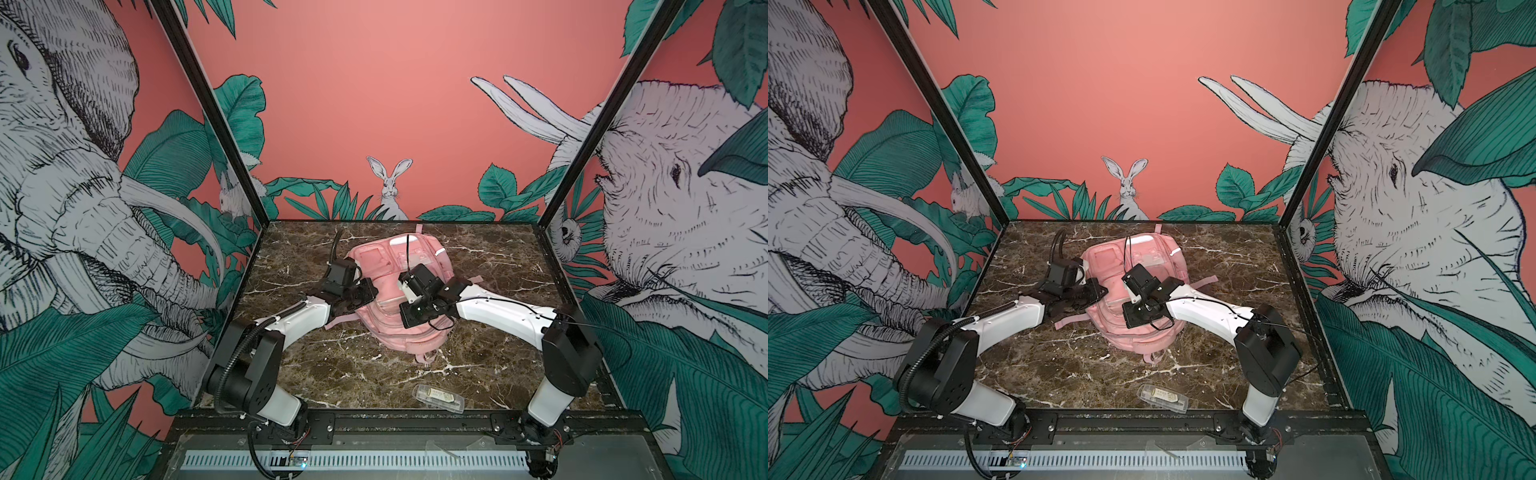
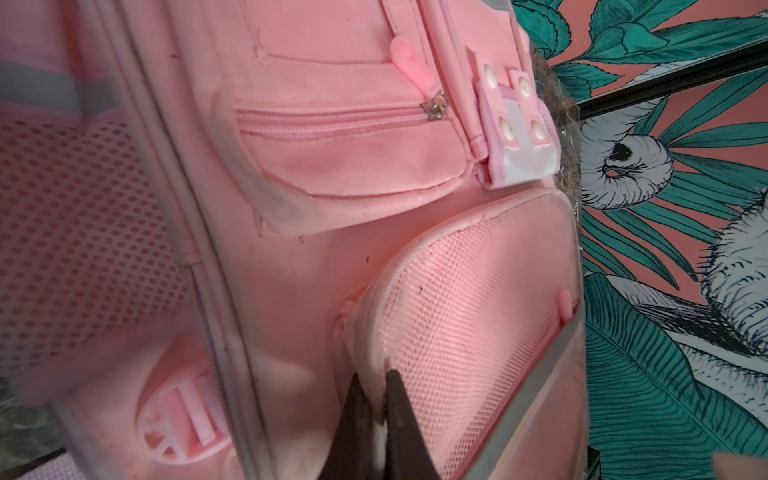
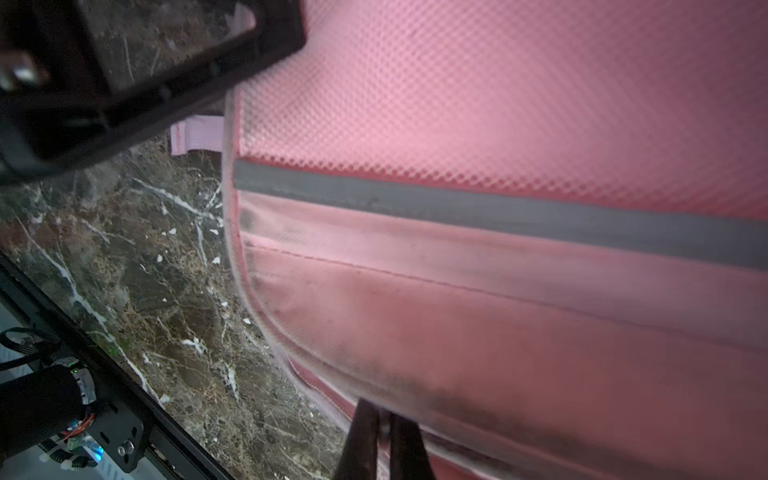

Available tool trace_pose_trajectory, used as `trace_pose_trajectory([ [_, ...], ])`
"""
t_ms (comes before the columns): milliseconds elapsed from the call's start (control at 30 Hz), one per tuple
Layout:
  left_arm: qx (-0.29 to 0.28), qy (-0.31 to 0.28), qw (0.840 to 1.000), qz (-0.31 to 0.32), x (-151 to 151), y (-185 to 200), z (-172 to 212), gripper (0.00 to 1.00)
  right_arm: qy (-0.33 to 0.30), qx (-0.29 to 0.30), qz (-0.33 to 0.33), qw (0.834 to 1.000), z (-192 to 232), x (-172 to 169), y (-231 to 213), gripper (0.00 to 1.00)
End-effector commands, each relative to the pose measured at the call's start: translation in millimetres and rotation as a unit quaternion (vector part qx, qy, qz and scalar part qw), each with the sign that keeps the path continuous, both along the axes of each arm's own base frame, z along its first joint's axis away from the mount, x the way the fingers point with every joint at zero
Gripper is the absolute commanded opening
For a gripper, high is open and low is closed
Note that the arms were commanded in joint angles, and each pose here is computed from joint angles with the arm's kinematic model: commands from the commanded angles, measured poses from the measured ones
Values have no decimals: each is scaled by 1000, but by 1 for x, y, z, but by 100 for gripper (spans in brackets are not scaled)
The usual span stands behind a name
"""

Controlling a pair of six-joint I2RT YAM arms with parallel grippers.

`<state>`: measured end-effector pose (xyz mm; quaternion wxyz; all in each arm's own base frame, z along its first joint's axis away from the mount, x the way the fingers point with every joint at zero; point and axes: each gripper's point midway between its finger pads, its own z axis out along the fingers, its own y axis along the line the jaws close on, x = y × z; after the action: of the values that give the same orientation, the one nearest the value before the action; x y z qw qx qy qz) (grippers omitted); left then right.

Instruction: Pack the student bag

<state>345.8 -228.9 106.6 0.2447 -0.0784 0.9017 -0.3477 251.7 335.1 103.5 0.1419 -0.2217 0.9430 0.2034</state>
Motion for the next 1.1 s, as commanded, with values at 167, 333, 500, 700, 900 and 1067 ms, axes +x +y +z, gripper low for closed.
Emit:
trace_pose_trajectory([
  [167,-41,-26,999,-20,8,-36,27,2,0,51,10,999,5,-11,49,2],
  [333,-37,-26,999,-13,4,-33,27,2,-6,92,-5,996,15,7,87,2],
  [500,-26,-24,999,-4,-4,-24,22,2,-24,93,-23,995,21,25,96,2],
  [700,2,-20,999,25,-17,-1,12,0,-37,79,-46,995,27,44,63,2],
  [900,-5,-14,998,68,-31,16,2,1,-48,52,-52,996,33,54,15,1],
  [1067,-13,-17,998,53,-42,-3,1,13,-42,25,-44,998,31,50,-18,1],
])
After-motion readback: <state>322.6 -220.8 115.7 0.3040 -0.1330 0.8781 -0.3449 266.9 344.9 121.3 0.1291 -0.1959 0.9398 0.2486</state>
